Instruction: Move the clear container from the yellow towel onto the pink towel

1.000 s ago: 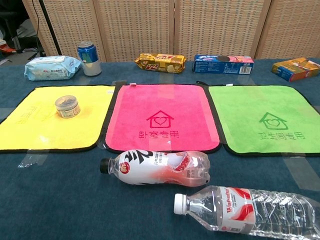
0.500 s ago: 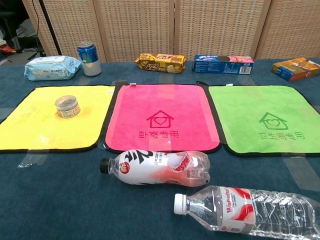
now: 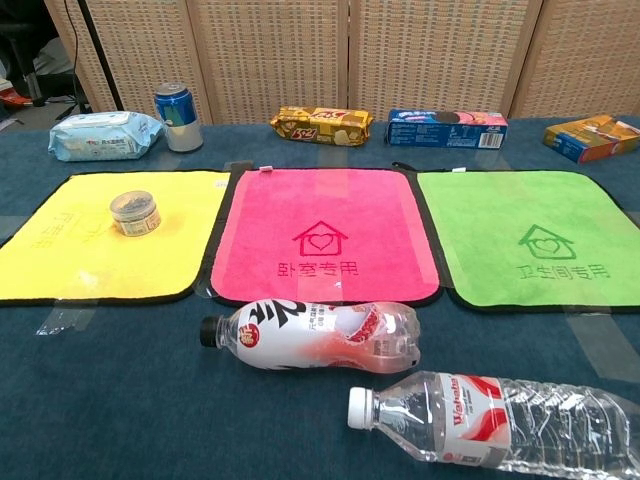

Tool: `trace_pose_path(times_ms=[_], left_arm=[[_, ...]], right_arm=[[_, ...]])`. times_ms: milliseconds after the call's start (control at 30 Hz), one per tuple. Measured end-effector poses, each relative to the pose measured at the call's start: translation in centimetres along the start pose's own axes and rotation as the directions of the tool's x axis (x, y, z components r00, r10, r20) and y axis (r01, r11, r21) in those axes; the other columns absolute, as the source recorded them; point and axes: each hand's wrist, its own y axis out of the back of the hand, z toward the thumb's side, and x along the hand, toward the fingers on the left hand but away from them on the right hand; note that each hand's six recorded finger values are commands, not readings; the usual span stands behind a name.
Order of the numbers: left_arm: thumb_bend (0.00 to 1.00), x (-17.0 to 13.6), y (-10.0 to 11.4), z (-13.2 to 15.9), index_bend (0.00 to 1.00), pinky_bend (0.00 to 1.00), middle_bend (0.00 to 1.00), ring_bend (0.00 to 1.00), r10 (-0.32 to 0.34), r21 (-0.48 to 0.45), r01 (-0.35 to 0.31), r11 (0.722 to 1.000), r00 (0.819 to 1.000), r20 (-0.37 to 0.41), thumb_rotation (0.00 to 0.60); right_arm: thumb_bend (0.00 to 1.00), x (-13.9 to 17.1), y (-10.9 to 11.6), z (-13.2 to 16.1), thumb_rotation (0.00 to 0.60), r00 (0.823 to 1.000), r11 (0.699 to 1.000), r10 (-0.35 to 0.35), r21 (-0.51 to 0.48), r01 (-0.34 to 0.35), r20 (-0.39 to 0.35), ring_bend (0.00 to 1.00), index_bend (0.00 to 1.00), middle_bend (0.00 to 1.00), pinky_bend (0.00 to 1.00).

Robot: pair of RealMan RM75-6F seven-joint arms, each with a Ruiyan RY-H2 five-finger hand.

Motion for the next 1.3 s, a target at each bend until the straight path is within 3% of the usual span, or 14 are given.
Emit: trace_pose_path(times_ms=[167, 500, 733, 1300], left_arm=[[0.17, 2.4, 0.7, 0.0, 0.0, 0.0, 0.0, 0.0, -0.06, -0.229, 0.038, 0.973, 0.994, -0.089, 0.6], [0.17, 6.8, 3.6, 1.1, 0.0, 0.0, 0.0, 0.0, -0.054, -0.343, -0.001, 0.939, 0.987, -0.15, 0.6], [0.17, 10.2, 2.7, 1.3, 0.0, 0.0, 0.0, 0.0, -0.083, -0.444, -0.002, 0.896, 0.982, -0.172, 0.6], [0.17, 14.6, -1.7, 2.6, 0.0, 0.0, 0.0, 0.0, -0.175, -0.505, 0.061, 0.861, 0.968, -0.181, 0.6]], right_arm=[[0.12, 0.0, -0.1, 0.0, 0.6, 1.0, 1.0, 0.003, -0.001, -0.003, -0.002, 0.0, 0.03, 0.0, 0.0], [0.12, 0.0, -0.4, 0.3, 0.6, 1.0, 1.0, 0.019, -0.002, -0.019, -0.009, 0.0, 0.03, 0.0, 0.0], [0.12, 0.0, -1.0, 0.5, 0.6, 0.999, 0.999, 0.045, -0.009, -0.045, -0.017, 0.0, 0.03, 0.0, 0.0], [0.12, -0.1, -1.9, 1.1, 0.6, 0.996, 0.997, 0.076, -0.009, -0.077, -0.037, 0.0, 0.03, 0.0, 0.0]])
